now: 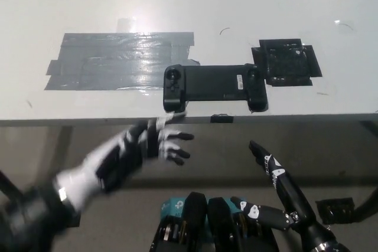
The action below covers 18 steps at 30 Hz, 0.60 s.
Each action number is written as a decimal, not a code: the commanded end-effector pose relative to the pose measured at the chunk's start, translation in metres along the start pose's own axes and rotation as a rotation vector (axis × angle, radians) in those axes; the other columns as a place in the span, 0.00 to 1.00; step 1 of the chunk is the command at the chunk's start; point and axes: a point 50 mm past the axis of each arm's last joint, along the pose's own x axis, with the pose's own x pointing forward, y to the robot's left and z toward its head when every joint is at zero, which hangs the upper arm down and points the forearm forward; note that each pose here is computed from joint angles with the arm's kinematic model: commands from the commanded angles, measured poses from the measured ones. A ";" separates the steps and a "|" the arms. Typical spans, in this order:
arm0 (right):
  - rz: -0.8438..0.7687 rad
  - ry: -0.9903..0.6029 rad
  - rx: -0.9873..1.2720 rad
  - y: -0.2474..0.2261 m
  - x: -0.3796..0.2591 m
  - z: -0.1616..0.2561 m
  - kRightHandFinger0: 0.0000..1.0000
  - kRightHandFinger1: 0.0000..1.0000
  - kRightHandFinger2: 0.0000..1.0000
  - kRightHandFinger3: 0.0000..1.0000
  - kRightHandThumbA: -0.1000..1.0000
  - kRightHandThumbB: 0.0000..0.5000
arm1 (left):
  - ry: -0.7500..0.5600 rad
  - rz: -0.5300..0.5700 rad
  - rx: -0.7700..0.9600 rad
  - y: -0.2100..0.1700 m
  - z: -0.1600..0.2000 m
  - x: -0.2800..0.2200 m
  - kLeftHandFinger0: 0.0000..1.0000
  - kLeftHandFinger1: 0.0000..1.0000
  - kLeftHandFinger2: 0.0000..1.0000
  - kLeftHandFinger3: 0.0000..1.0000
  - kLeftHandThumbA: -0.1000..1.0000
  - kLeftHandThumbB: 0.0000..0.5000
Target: A controller is being placed at the center of the desk near the left hand and the robot uses its left hand's index finger to press a button at the left area of the controller
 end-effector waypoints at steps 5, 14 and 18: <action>-0.031 -0.062 0.032 -0.002 0.000 0.007 1.00 1.00 1.00 1.00 0.85 0.49 | -0.138 0.499 0.170 -0.023 -0.062 -0.023 1.00 1.00 1.00 1.00 1.00 0.44; -0.082 -0.087 0.025 -0.001 0.001 0.007 1.00 1.00 1.00 1.00 0.90 0.52 | -0.266 0.606 0.275 -0.059 -0.084 -0.007 1.00 1.00 1.00 1.00 1.00 0.48; -0.095 -0.093 0.029 0.002 0.000 0.009 1.00 1.00 1.00 1.00 0.94 0.51 | -0.253 0.604 0.289 -0.070 -0.088 -0.009 1.00 1.00 1.00 1.00 1.00 0.54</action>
